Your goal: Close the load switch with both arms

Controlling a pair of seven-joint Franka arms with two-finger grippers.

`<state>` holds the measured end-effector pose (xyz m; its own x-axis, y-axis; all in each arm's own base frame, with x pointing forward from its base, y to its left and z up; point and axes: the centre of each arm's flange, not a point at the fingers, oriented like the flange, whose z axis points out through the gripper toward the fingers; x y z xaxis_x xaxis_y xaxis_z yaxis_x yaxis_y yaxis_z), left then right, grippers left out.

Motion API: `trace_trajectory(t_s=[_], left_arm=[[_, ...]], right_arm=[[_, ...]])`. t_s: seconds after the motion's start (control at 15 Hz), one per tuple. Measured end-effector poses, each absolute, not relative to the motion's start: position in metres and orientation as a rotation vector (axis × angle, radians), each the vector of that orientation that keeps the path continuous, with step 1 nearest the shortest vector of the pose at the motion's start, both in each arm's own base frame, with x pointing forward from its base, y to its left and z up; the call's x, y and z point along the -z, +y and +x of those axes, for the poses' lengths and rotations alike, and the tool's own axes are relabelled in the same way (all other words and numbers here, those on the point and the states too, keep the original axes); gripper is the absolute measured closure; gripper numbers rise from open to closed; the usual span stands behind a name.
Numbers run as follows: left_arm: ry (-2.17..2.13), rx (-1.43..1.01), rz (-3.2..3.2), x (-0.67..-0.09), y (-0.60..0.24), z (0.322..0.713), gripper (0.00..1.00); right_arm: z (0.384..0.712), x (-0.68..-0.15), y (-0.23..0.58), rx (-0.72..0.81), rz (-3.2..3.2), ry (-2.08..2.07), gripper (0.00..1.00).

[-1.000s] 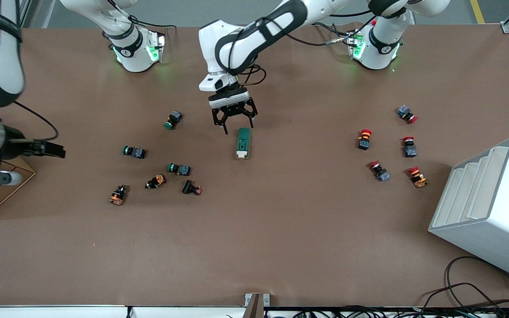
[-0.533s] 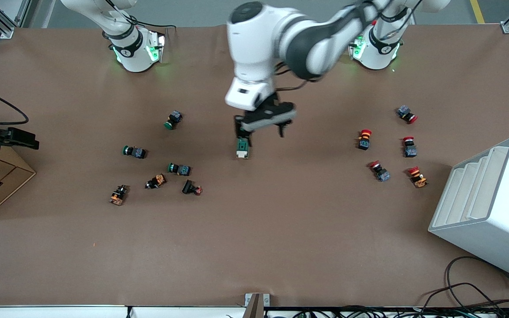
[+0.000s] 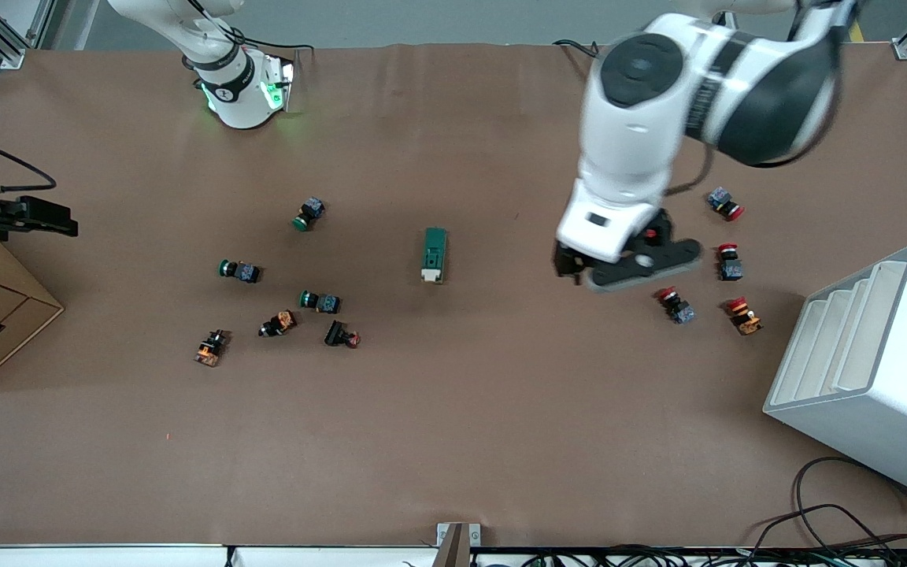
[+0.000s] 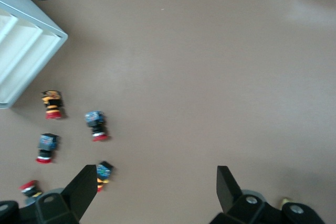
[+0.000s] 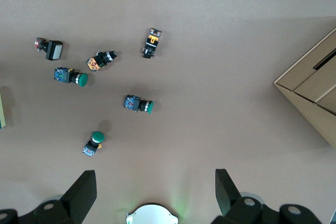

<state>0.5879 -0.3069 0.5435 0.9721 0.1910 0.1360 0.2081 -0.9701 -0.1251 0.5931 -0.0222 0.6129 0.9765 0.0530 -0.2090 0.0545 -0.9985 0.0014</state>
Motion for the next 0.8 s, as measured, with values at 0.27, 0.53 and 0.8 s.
trace_trajectory(t_s=[0.27,0.53,0.8], left_arm=[[-0.32,0.168,-2.994,-0.564,-0.244,0.613,0.0],[-0.181,0.136,-3.006,-0.596,-0.186,0.615,0.0],[-0.014,0.066,-3.054,-0.632,-0.124,0.599,0.0]], right_arm=[[0.586,-0.622,-0.016,0.332,3.117,0.052,0.0],[0.583,-0.626,-0.013,0.326,3.117,0.046,0.0],[0.568,-0.633,-0.026,0.326,3.14,0.016,0.0]])
